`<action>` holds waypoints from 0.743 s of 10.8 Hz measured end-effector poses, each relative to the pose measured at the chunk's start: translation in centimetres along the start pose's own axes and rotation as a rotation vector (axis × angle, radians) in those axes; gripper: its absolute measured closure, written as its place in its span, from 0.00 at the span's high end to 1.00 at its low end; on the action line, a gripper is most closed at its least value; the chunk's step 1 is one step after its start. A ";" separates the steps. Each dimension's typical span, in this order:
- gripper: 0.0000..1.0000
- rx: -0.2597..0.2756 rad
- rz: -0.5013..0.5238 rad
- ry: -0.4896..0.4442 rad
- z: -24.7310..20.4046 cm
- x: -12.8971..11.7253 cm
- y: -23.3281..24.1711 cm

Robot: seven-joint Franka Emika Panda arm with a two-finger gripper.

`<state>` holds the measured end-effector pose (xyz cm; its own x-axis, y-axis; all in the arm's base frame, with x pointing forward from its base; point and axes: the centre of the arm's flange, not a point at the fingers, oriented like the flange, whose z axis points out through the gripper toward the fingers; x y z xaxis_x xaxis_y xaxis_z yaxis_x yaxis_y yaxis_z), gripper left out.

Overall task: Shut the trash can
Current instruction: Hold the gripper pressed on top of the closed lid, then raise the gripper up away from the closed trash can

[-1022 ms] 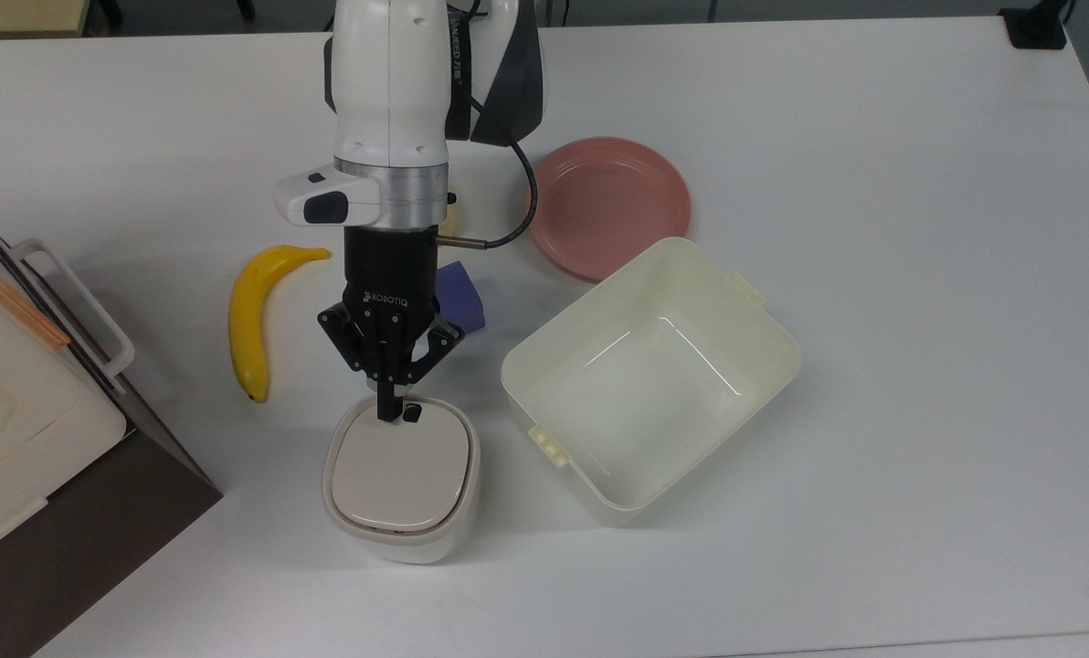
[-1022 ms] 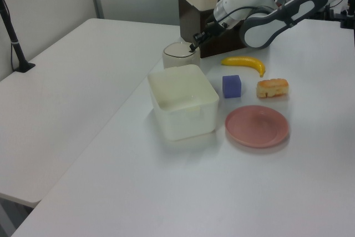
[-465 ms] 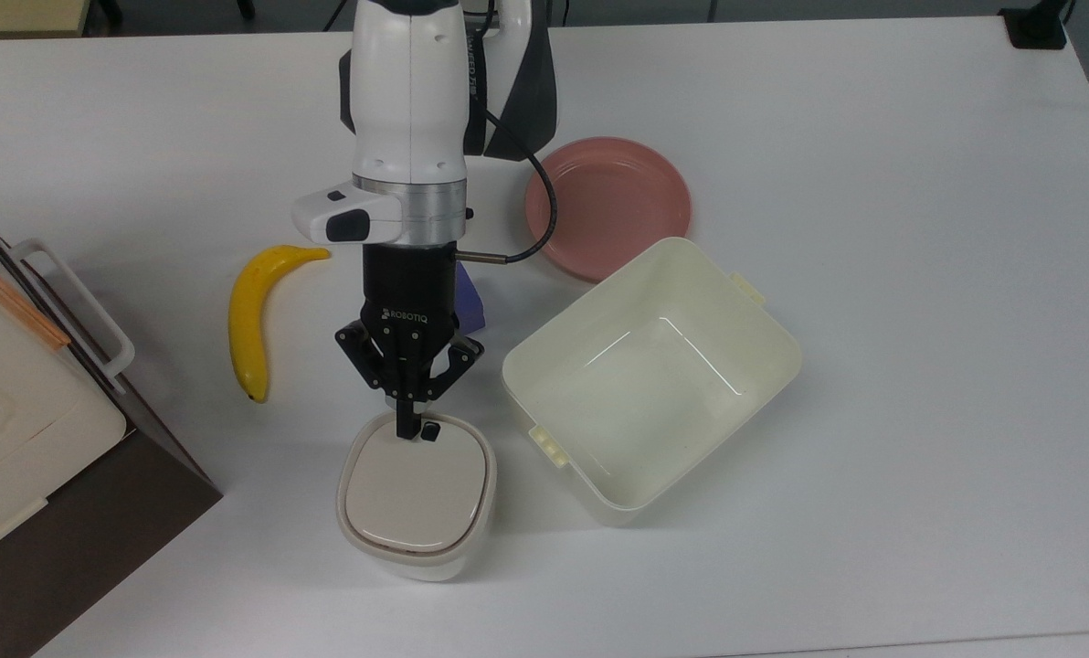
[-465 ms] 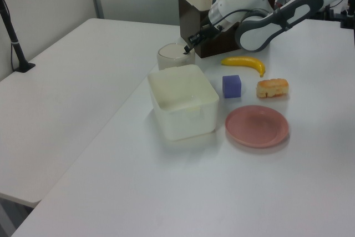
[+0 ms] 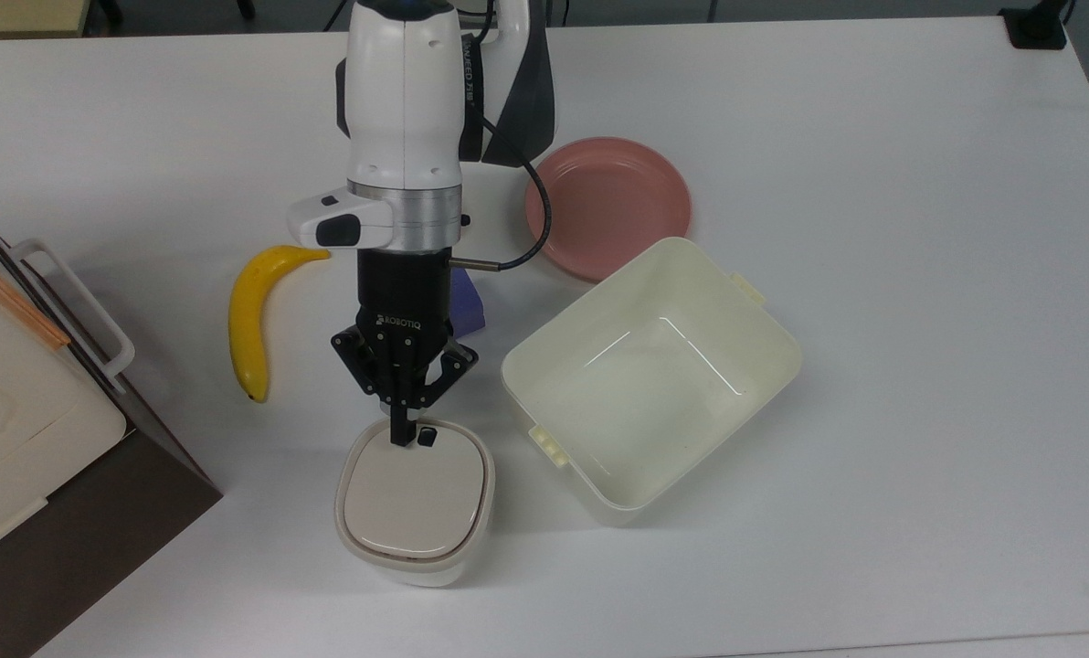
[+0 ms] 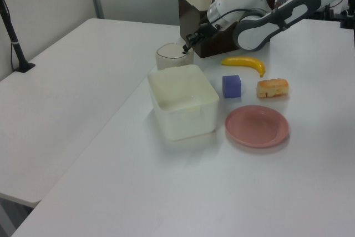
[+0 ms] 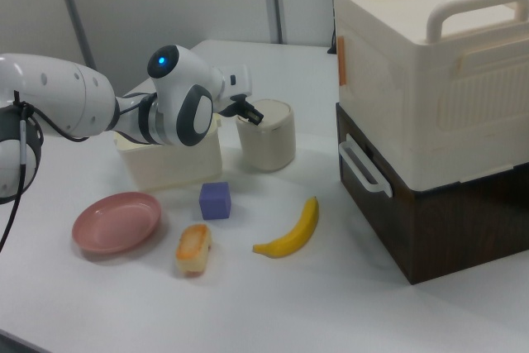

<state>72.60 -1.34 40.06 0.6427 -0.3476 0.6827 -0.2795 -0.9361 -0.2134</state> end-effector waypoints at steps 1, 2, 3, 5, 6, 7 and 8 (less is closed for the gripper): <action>0.01 -0.003 0.012 0.003 0.1 0.2 0.3; 0.01 -0.005 0.018 0.005 0.1 0.4 0.6; 0.01 -0.006 0.020 0.006 0.1 0.4 0.7; 0.01 -0.006 0.021 0.006 0.1 0.4 0.7; 0.01 -0.005 0.024 0.008 0.0 0.6 0.7; 0.01 0.003 0.047 0.017 -0.3 1.1 0.6; 0.01 0.019 0.082 0.039 -1.4 2.4 0.4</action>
<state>73.04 -2.46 42.55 0.5902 -0.4206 0.6890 -0.3163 -0.9058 -0.2820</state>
